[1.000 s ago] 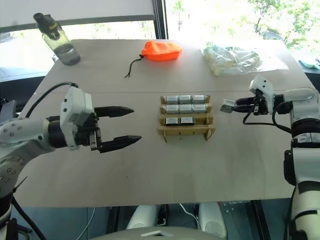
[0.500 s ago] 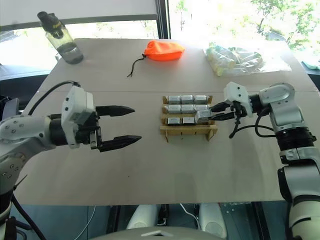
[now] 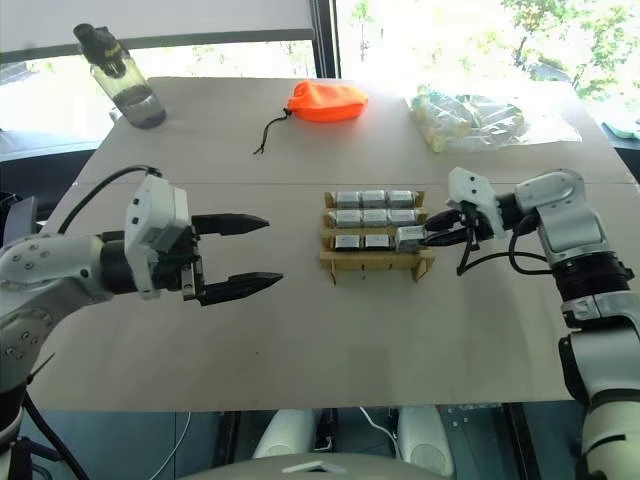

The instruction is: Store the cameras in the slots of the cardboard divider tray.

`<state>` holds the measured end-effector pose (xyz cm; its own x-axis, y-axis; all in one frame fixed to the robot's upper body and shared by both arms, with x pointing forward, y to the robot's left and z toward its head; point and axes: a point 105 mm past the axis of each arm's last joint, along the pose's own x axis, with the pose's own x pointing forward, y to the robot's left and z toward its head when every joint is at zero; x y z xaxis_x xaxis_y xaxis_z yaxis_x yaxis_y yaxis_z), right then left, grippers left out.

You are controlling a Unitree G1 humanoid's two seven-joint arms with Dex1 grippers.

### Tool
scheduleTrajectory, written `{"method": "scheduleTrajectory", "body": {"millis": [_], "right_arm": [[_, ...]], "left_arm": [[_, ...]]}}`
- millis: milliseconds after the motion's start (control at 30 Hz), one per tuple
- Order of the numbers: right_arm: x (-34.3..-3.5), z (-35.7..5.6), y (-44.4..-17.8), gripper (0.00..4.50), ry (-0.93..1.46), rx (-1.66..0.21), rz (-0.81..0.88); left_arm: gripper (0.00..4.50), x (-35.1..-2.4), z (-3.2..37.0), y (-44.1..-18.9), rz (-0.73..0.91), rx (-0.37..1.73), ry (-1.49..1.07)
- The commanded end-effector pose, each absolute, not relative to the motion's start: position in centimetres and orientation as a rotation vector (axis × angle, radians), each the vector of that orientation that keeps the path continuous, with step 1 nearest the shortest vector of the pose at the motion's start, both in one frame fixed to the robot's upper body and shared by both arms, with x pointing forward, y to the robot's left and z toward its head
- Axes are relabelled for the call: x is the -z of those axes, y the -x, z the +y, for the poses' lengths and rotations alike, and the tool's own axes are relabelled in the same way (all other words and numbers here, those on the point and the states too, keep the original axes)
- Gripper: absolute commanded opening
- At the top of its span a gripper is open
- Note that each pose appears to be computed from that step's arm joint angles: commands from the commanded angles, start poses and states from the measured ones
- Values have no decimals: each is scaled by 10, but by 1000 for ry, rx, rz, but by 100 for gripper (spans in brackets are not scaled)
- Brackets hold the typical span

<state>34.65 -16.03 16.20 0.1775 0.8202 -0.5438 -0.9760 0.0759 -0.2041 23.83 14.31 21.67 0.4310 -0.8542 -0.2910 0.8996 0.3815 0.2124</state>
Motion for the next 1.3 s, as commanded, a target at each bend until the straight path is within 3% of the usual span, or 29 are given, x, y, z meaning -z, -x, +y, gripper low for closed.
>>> {"method": "scheduleTrajectory", "body": {"millis": [33,267,533,567,800,1067,1300], "right_arm": [[-163,-161,-351,56,617,-1346,333],[-158,-161,-347,56,658,-1367,348],[-175,-162,-340,423,619,-1405,291],[-177,-164,-337,443,637,-1420,282],[-186,-205,-319,443,485,-1272,245],[-143,-238,-286,443,241,-962,113],[-99,-244,-261,443,198,-852,132]], "left_arm": [[434,-221,140,-235,104,1129,-387],[434,-221,139,-236,101,1126,-385],[434,-220,140,-237,101,1120,-383],[434,-220,140,-237,100,1119,-382],[434,-199,153,-240,170,1039,-372],[434,-146,157,-226,191,918,-260],[434,-120,164,-231,39,751,-200]]}}
